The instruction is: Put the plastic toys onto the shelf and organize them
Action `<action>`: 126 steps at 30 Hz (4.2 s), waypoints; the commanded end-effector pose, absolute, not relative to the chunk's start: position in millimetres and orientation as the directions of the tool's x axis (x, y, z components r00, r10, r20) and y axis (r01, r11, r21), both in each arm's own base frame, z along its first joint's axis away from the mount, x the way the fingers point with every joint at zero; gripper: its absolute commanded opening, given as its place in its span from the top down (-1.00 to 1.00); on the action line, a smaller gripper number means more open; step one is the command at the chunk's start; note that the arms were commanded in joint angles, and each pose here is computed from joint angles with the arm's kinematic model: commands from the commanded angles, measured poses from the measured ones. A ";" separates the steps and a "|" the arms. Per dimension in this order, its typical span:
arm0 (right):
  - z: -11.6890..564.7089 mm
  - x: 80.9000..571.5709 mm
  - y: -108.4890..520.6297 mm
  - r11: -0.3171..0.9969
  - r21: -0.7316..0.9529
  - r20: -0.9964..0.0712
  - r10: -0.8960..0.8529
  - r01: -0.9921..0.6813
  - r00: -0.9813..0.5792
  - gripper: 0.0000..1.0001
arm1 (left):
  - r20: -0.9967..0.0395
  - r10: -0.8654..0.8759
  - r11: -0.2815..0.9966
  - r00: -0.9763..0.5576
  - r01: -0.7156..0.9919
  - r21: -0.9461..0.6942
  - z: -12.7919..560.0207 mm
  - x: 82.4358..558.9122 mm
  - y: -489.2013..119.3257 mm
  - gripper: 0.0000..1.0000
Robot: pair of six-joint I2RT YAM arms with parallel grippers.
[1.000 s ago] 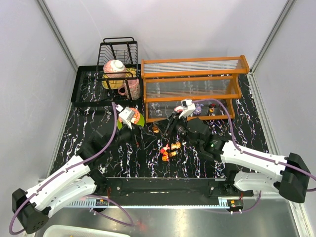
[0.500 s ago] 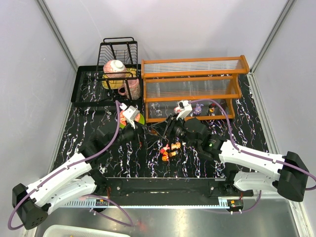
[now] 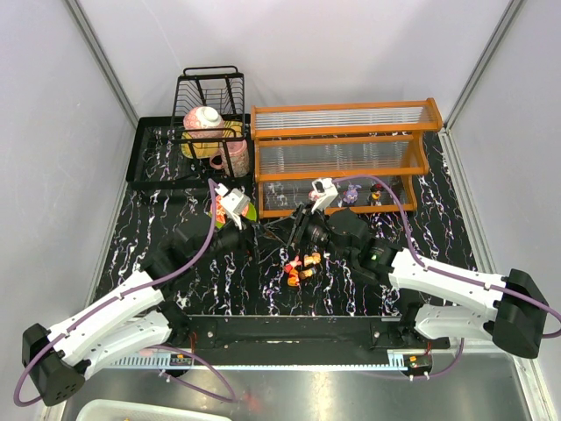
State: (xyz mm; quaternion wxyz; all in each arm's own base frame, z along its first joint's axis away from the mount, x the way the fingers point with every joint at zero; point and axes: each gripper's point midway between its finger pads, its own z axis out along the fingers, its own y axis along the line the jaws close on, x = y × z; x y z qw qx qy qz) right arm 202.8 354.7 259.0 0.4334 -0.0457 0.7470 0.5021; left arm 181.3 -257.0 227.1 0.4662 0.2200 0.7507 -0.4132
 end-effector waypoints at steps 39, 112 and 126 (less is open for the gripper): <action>306.4 184.7 357.5 0.415 0.771 -0.609 0.260 -0.482 -0.750 -0.25 | -0.951 0.137 0.612 -0.276 0.779 -0.138 247.7 186.8 -241.0 1.00; 268.0 227.8 322.9 0.625 0.686 -0.663 0.326 -0.372 -0.674 1.00 | -0.963 -0.108 0.671 -0.247 0.697 -0.254 292.1 168.1 -203.8 -0.98; 222.9 271.4 304.0 0.807 0.448 -0.850 0.253 -0.384 -0.461 1.00 | -0.955 -0.173 0.801 -0.242 0.529 -0.280 288.6 181.4 -164.9 -0.98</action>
